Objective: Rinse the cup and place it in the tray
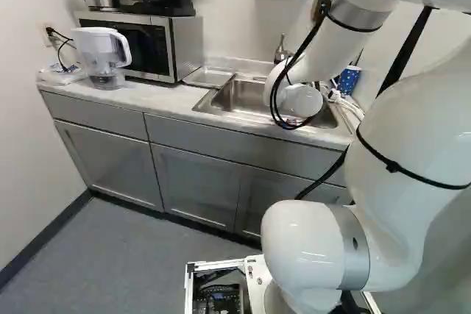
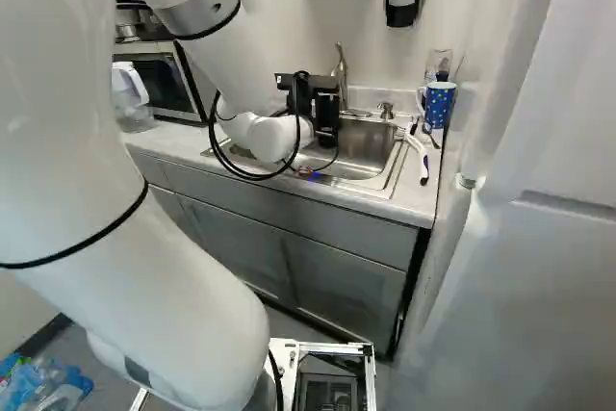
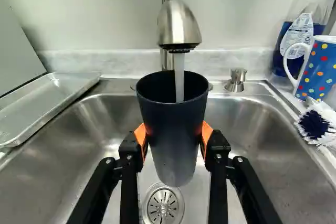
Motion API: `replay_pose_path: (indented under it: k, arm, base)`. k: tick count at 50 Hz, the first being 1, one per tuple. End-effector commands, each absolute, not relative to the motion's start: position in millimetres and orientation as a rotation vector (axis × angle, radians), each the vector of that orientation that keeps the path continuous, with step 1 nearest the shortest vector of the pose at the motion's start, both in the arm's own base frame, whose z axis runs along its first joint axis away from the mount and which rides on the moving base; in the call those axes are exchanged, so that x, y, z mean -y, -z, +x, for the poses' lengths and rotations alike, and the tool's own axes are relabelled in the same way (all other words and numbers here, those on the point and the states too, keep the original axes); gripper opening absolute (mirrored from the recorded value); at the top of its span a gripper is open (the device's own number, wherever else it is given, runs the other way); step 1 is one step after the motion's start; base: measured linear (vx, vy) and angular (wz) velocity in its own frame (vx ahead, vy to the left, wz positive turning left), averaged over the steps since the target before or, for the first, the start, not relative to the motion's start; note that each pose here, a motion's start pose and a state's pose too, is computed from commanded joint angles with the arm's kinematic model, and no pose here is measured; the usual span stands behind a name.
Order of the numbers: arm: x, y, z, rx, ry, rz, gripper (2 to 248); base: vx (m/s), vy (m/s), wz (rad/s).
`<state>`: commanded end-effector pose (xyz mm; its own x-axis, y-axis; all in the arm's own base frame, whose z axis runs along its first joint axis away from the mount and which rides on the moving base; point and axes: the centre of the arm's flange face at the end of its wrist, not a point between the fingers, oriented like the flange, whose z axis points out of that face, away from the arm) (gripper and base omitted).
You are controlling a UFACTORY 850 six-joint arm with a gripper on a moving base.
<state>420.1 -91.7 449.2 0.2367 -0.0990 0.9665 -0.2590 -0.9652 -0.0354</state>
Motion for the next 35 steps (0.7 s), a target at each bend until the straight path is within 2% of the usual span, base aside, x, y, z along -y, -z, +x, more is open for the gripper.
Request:
replay_pose_path:
  k: [35]
  arm:
    - [91.7, -449.2, 420.1, 0.344, -1.831, 2.364, 120]
  base:
    - [0.000, 0.000, 0.000]
